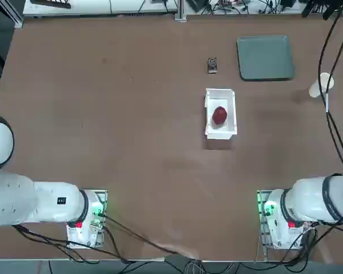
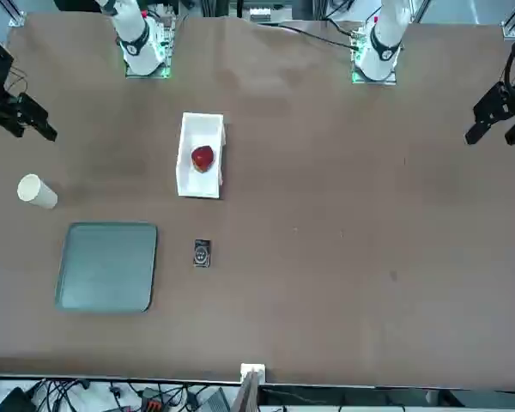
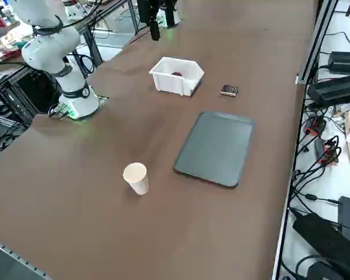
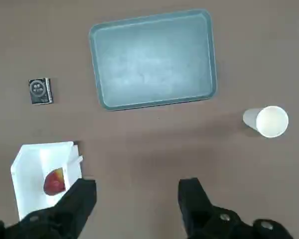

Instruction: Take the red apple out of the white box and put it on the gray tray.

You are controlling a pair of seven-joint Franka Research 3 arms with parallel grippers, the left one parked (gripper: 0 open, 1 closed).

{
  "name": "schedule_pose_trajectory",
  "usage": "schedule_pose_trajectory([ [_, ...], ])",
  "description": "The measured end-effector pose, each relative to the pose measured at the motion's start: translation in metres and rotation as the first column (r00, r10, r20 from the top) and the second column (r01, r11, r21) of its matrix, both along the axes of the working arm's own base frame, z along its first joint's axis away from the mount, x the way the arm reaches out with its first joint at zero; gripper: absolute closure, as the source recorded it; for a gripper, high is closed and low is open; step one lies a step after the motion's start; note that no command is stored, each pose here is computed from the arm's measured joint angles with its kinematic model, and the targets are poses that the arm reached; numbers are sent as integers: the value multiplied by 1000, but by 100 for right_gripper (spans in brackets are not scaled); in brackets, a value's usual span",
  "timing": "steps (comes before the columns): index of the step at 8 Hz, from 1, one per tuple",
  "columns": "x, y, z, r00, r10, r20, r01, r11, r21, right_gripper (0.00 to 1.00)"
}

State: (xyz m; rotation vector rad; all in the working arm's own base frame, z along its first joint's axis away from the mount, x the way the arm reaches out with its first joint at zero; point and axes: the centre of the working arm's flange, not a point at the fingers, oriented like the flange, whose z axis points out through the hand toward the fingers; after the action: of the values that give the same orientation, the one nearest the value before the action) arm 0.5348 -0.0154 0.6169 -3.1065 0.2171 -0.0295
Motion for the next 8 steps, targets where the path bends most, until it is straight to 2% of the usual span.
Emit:
schedule_pose_trajectory([
  [5,1,19,4,1000,0,6,0,999,32,0],
  [6,1,30,1,1000,-17,-5,18,999,34,0],
  [8,0,50,-14,991,-122,-53,125,990,66,0],
])
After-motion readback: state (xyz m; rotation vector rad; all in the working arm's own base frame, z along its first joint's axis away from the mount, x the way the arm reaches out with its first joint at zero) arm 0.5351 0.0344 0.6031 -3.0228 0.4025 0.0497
